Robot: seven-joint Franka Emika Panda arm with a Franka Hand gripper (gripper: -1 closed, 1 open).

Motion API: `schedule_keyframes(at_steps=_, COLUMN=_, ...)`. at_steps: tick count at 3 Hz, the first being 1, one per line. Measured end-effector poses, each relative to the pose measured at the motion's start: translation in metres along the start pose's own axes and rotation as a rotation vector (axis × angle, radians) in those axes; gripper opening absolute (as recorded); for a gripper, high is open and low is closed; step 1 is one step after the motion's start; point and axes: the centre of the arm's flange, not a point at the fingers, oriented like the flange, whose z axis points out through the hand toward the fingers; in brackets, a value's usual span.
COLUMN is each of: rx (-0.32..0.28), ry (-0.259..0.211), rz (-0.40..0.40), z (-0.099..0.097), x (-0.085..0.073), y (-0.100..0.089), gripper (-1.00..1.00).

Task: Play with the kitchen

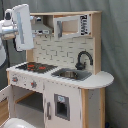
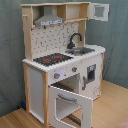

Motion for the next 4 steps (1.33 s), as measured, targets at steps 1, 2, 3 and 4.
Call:
schedule_keyframes(at_steps=1, rx=0.052, ry=0.051, rz=0.003, z=0.014, x=0.0, y=-0.005, gripper=-1.0)
schedule_keyframes(at_steps=2, rx=0.109, ry=0.109, rz=0.001, z=0.028, x=0.001, y=-0.014, gripper=-1.0)
schedule_keyframes(at_steps=3, rx=0.16, ry=0.165, rz=0.011, z=0.04, x=0.006, y=-0.015, gripper=-1.0)
schedule_keyframes(at_steps=4, rx=0.206, ry=0.213, rz=0.025, z=0.054, x=0.009, y=-0.012, gripper=-1.0)
